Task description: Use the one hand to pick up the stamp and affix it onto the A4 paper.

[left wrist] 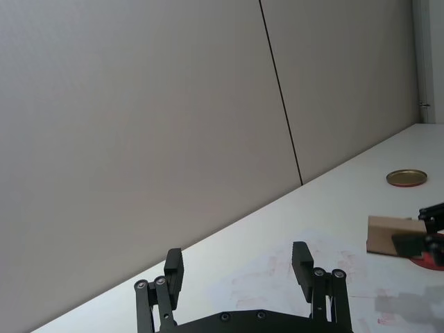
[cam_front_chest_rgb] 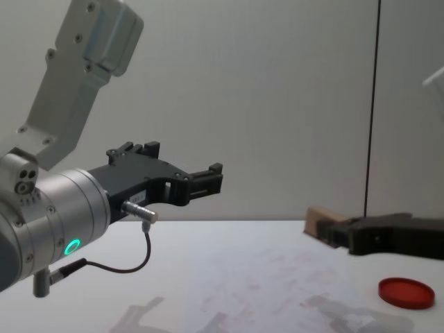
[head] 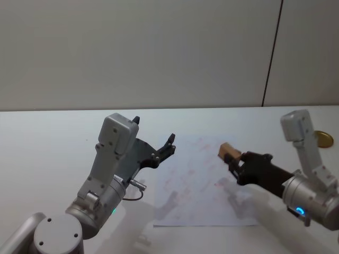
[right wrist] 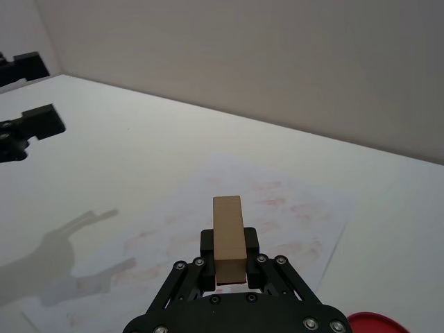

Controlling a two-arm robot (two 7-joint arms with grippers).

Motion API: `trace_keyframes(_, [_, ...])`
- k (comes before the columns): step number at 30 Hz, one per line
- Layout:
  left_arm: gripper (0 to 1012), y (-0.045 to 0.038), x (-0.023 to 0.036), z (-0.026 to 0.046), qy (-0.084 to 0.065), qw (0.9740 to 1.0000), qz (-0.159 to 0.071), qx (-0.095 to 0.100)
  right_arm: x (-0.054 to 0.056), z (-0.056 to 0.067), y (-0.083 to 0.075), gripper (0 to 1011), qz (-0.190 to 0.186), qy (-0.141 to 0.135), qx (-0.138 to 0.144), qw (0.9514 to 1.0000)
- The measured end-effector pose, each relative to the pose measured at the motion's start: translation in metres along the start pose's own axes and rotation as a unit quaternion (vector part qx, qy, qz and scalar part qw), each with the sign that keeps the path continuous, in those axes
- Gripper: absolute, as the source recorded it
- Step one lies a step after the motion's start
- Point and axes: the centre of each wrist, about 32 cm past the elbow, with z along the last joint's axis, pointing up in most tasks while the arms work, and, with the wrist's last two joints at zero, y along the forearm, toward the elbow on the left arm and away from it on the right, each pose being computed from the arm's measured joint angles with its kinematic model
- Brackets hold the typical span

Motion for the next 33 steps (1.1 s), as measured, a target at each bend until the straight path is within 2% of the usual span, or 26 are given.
trace_keyframes(16, [993, 0.0, 0.0, 0.0, 0.0, 1.0, 0.0, 0.0, -0.014, -0.015, 0.012, 220, 0.049, -0.009, -0.044, 0.9978])
trace_keyframes(33, [993, 0.0, 0.0, 0.0, 0.0, 1.0, 0.0, 0.0, -0.021, -0.033, 0.009, 220, 0.074, -0.032, -0.053, 0.9953])
